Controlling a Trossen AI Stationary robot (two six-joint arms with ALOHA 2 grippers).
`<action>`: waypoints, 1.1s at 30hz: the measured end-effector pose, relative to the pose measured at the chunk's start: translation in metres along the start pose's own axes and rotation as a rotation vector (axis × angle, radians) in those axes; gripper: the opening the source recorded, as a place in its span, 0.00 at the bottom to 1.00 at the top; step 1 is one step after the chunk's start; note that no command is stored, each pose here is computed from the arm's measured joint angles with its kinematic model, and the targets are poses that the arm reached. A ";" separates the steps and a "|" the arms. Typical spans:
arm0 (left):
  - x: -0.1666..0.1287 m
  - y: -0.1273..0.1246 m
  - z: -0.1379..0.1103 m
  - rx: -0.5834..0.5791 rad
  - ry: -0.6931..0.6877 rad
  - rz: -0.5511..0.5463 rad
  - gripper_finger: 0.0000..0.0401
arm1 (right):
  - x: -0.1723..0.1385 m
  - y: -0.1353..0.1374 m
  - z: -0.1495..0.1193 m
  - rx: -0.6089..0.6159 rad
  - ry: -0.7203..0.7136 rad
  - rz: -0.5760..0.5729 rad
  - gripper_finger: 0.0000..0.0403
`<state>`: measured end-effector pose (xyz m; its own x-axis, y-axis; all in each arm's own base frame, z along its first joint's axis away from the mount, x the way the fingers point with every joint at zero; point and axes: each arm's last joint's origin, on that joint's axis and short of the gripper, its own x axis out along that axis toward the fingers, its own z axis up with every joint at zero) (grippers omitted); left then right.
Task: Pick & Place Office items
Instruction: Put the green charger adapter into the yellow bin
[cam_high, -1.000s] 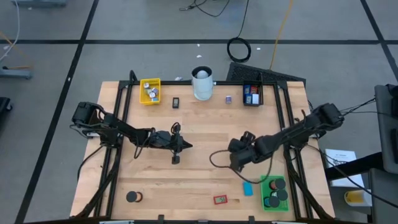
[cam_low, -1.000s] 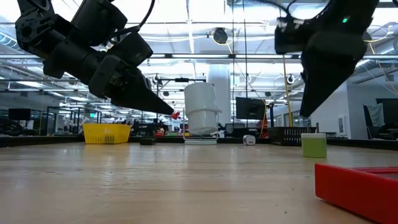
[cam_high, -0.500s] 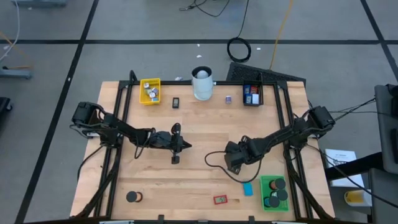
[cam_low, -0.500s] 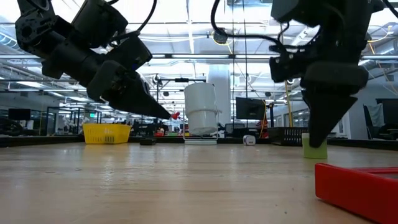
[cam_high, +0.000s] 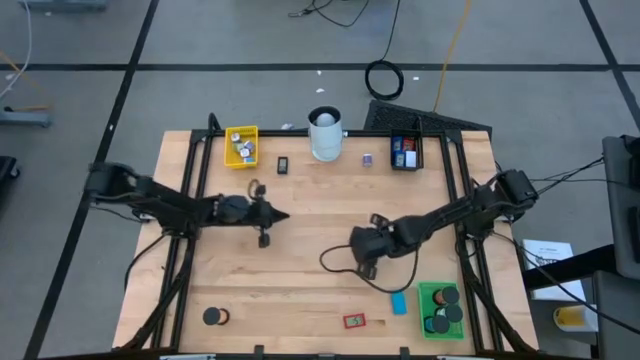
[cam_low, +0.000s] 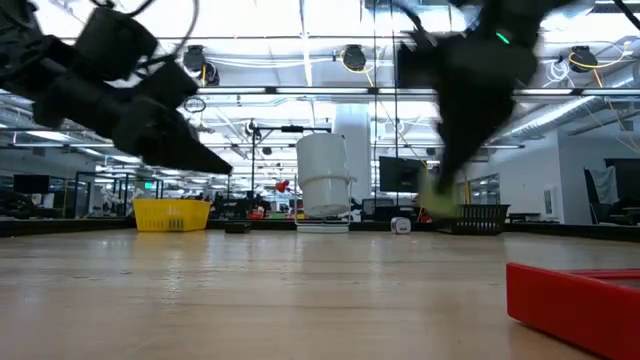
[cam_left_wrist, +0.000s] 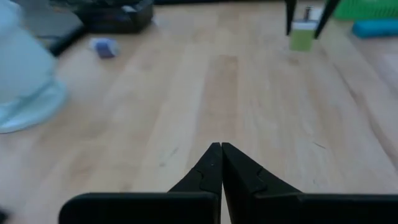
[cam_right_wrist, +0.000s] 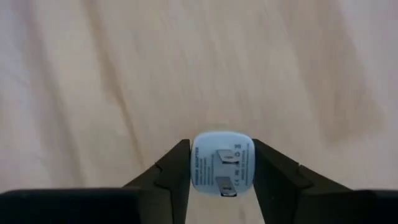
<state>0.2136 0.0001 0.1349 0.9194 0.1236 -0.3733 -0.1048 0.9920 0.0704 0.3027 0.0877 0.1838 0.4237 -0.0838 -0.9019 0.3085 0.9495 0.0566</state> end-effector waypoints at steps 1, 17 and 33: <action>-0.007 0.003 -0.002 -0.003 -0.021 0.009 0.01 | -0.003 0.000 0.012 -0.026 -0.031 0.010 0.31; -0.053 0.032 -0.025 -0.100 -0.135 0.138 0.02 | 0.072 -0.027 0.144 -0.364 -0.090 0.062 0.31; -0.052 0.033 -0.028 -0.111 -0.107 0.124 0.08 | 0.077 -0.021 0.152 -0.414 -0.166 0.065 0.48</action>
<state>0.1515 0.0271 0.1304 0.9312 0.2474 -0.2676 -0.2554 0.9668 0.0052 0.4586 0.0153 0.1782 0.5722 -0.0353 -0.8193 -0.0756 0.9925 -0.0956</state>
